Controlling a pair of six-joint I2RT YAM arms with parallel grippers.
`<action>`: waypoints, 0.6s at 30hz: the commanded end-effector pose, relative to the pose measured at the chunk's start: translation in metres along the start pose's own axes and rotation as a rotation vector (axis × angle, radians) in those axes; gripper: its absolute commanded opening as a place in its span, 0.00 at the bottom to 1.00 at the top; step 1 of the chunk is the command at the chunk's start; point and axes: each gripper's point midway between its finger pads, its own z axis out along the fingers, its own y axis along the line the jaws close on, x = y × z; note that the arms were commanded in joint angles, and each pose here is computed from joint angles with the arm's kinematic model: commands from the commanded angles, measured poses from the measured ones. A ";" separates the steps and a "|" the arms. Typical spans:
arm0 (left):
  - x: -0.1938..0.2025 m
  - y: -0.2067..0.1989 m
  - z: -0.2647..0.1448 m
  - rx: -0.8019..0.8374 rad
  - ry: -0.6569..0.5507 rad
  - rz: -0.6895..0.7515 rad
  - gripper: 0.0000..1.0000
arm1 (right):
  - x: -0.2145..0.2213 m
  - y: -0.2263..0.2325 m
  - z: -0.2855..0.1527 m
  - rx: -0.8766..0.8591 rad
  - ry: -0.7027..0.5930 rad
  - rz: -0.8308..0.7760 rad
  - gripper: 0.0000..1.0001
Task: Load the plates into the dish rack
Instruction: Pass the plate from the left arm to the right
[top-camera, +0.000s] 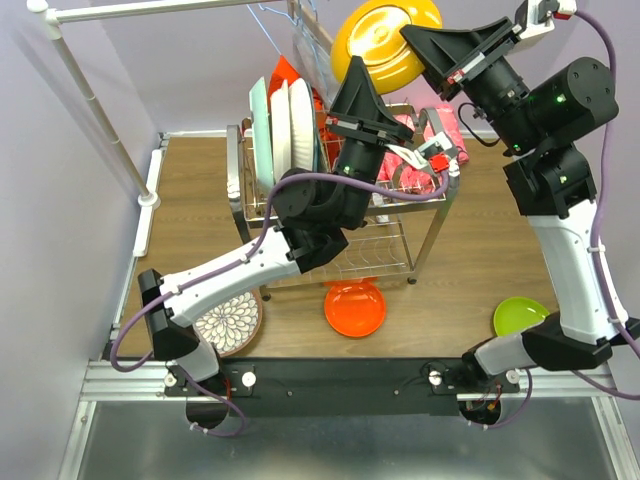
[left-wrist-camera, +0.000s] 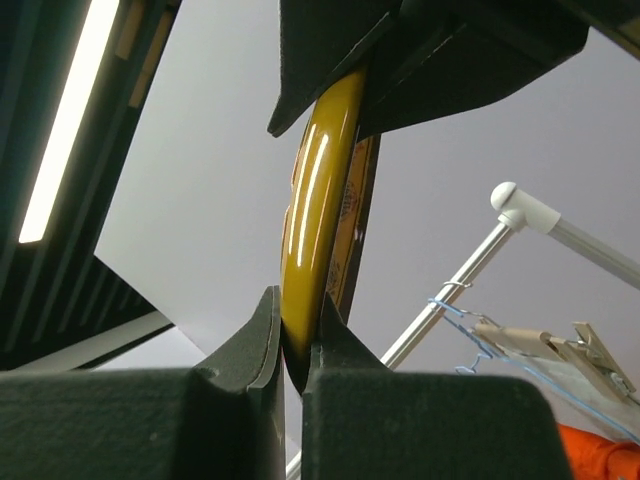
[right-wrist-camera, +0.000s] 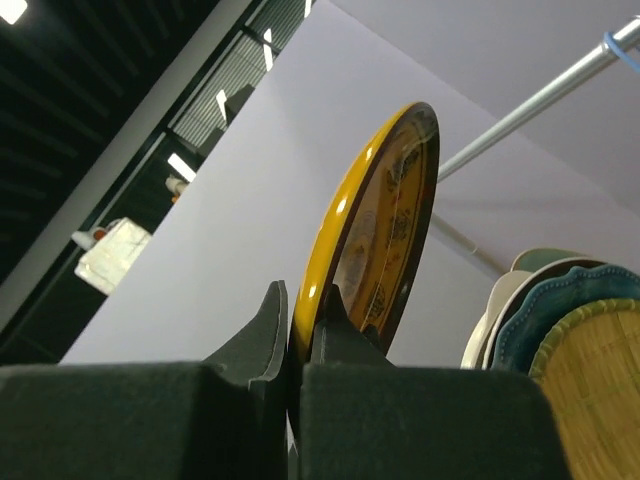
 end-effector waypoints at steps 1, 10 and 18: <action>-0.007 -0.007 -0.007 0.016 -0.010 -0.044 0.00 | -0.012 0.010 -0.002 -0.053 -0.025 -0.114 0.00; 0.009 0.008 -0.021 -0.017 0.048 -0.241 0.24 | -0.063 0.038 -0.004 -0.134 -0.170 -0.286 0.01; 0.024 0.043 -0.035 -0.038 0.057 -0.406 0.50 | -0.089 0.065 -0.012 -0.177 -0.278 -0.508 0.01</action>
